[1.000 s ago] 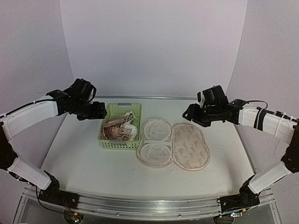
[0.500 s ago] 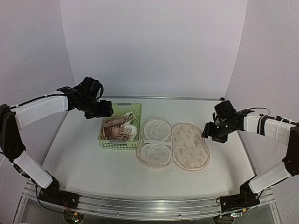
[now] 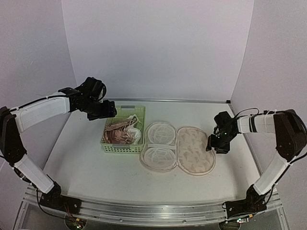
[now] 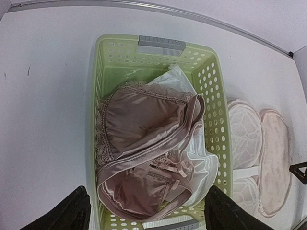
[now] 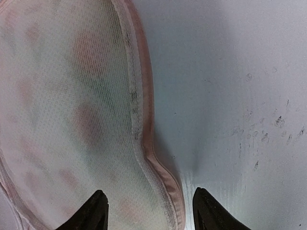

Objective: Unzip the laundry bag and remove the bra
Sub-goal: Close the laundry bag lid on the laundry bag, then move the bin to the center of the board.

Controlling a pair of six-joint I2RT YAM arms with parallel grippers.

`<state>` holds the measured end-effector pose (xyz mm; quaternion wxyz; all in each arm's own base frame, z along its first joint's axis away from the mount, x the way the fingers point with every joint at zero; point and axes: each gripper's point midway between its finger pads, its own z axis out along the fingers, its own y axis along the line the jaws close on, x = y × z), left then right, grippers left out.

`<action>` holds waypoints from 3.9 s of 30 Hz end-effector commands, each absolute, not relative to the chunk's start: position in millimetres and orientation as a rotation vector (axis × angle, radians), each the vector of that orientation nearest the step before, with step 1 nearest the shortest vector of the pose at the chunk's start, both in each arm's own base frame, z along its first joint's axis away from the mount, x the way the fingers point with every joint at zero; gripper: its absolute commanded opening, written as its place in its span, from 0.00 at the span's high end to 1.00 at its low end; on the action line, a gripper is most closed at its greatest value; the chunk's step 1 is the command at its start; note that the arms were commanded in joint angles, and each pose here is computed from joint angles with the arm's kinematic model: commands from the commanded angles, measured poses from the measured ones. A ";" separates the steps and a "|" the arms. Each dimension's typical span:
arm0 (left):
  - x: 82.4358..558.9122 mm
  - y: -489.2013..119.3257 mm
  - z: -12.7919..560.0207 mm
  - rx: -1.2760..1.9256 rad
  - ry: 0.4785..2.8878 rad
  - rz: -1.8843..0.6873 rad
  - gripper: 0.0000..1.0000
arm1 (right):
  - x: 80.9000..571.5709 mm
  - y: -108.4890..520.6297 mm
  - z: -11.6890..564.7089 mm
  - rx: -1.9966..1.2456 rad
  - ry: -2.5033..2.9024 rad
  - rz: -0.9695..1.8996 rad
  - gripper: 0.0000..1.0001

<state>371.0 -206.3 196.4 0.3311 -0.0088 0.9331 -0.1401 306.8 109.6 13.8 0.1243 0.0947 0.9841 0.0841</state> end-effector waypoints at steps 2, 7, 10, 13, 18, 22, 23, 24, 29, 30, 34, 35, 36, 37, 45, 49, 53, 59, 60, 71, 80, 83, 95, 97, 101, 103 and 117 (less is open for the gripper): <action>381.7 -206.7 226.2 -0.054 2.355 -0.392 0.18 | 334.6 120.9 20.0 0.222 2.810 0.304 0.40; 378.7 -203.0 224.9 -0.064 2.358 -0.380 0.18 | 337.7 120.3 14.4 0.218 2.812 0.301 0.44; 378.0 -202.6 224.0 -0.067 2.361 -0.381 0.18 | 337.3 119.6 10.6 0.214 2.821 0.291 0.50; 377.8 -202.2 223.9 -0.071 2.360 -0.379 0.18 | 336.7 118.0 9.2 0.209 2.822 0.278 0.62; 377.7 -201.4 222.6 -0.073 2.363 -0.376 0.18 | 333.8 114.9 10.5 0.207 2.817 0.264 0.87; 377.6 -201.8 223.4 -0.072 2.361 -0.379 0.18 | 335.3 113.8 21.6 0.206 2.784 0.267 1.00; 377.6 -201.5 223.8 -0.072 2.360 -0.379 0.18 | 335.6 113.9 26.0 0.203 2.774 0.269 1.00; 377.4 -201.7 224.1 -0.072 2.359 -0.381 0.18 | 336.2 113.8 30.8 0.199 2.763 0.271 1.00; 376.2 -203.5 226.0 -0.067 2.357 -0.396 0.18 | 337.1 110.8 58.7 0.165 2.708 0.264 1.00; 375.9 -203.9 226.6 -0.066 2.357 -0.401 0.18 | 336.5 110.3 64.8 0.157 2.700 0.263 1.00; 373.9 -203.3 226.4 -0.067 2.358 -0.405 0.18 | 332.0 103.8 89.4 0.127 2.678 0.227 1.00; 373.4 -202.6 227.1 -0.067 2.355 -0.403 0.18 | 332.0 101.0 97.3 0.113 2.665 0.208 1.00; 373.1 -202.1 227.3 -0.065 2.355 -0.401 0.18 | 332.1 96.9 105.7 0.104 2.650 0.180 1.00; 372.9 -201.9 227.8 -0.064 2.353 -0.401 0.18 | 333.1 94.5 115.3 0.093 2.632 0.161 1.00; 370.2 -198.7 228.6 -0.066 2.347 -0.394 0.18 | 339.8 99.0 178.7 0.037 2.549 0.201 1.00; 369.1 -198.3 226.6 -0.061 2.352 -0.391 0.18 | 343.3 133.1 202.4 0.013 2.533 0.455 1.00; 367.0 -195.4 227.0 -0.065 2.347 -0.384 0.18 | 346.6 160.1 215.8 -0.005 2.525 0.614 1.00; 364.3 -191.8 226.5 -0.062 2.342 -0.370 0.18 | 347.7 200.7 205.3 -0.087 2.568 0.651 1.00; 363.8 -191.6 226.1 -0.061 2.343 -0.370 0.18 | 347.9 206.8 201.3 -0.098 2.577 0.650 1.00; 360.6 -187.7 228.9 -0.058 2.332 -0.361 0.18 | 362.3 264.2 164.3 -0.159 2.650 0.681 1.00; 359.5 -186.9 232.5 -0.055 2.323 -0.364 0.18 | 367.4 304.9 132.8 -0.215 2.712 0.756 0.97; 358.8 -186.9 232.4 -0.057 2.323 -0.367 0.18 | 365.4 313.2 121.5 -0.232 2.735 0.759 0.95; 358.6 -186.5 229.7 -0.061 2.329 -0.364 0.18 | 364.5 322.4 120.5 -0.250 2.734 0.770 0.66; 359.3 -186.5 229.5 -0.062 2.330 -0.363 0.18 | 366.3 323.6 132.1 -0.253 2.707 0.785 0.62; 359.4 -187.7 229.9 -0.059 2.330 -0.368 0.18 | 368.0 322.8 157.8 -0.251 2.647 0.803 0.53; 360.0 -188.1 230.1 -0.058 2.330 -0.367 0.18 | 369.0 320.8 170.0 -0.251 2.615 0.800 0.51; 366.2 -191.6 224.0 -0.044 2.346 -0.351 0.17 | 387.4 261.5 229.1 -0.153 2.372 0.484 0.20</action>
